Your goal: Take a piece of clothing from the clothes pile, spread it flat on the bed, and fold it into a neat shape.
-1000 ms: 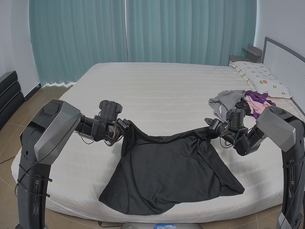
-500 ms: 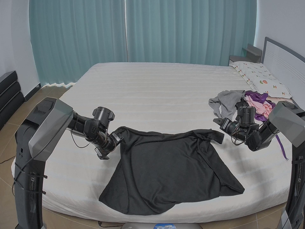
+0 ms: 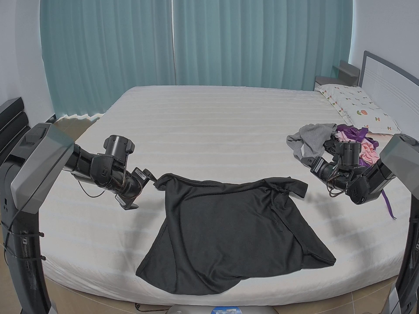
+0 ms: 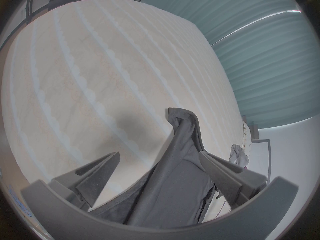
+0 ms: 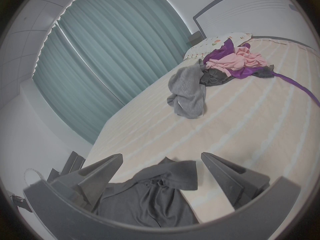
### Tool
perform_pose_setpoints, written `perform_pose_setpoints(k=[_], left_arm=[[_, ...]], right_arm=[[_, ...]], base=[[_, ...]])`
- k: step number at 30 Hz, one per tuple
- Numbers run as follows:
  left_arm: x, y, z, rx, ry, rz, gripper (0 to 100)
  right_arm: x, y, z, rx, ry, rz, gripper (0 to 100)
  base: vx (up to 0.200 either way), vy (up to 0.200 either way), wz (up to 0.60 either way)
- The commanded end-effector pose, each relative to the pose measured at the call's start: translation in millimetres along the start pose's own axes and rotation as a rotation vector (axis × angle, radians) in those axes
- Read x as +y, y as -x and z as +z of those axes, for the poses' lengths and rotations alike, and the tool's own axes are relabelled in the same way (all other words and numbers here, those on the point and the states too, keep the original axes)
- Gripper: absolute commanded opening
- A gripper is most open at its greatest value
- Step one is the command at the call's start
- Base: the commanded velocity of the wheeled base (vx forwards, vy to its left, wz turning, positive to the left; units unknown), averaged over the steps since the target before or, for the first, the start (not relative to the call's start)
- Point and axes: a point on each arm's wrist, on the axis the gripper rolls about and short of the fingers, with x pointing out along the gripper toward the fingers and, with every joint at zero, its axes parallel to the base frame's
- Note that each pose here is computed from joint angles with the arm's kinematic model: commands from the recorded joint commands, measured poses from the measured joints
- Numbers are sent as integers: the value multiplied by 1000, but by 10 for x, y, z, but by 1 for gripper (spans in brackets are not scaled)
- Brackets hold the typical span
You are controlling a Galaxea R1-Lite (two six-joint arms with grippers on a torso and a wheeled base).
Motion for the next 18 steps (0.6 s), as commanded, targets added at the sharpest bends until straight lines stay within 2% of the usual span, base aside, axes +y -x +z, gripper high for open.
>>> perform_pose_setpoints(k=[1,4,5,9,11,13,18], left_arm=[[245,101,-147,1,3,3,100],[359,103,-250,11,17,-8,100],[359,103,-250,11,17,-8,100],[401,69,-319,9,92,-37,100],[408,68,-322,8,101,-39,100],[431,87,-365,14,112,-39,100],[466,103,-387,11,112,-49,100]], right_arm=[[166,49,-285,95,33,1,100],[293,47,-514,189,65,-10,100],[293,47,-514,189,65,-10,100],[484,7,-800,304,131,-14,100],[502,-6,-830,317,143,-17,100],[538,-124,-921,340,203,-64,100],[519,-295,-987,335,238,-119,100]], base=[[0,0,0],[0,0,0],[0,0,0],[0,0,0],[0,0,0],[0,0,0],[0,0,0]])
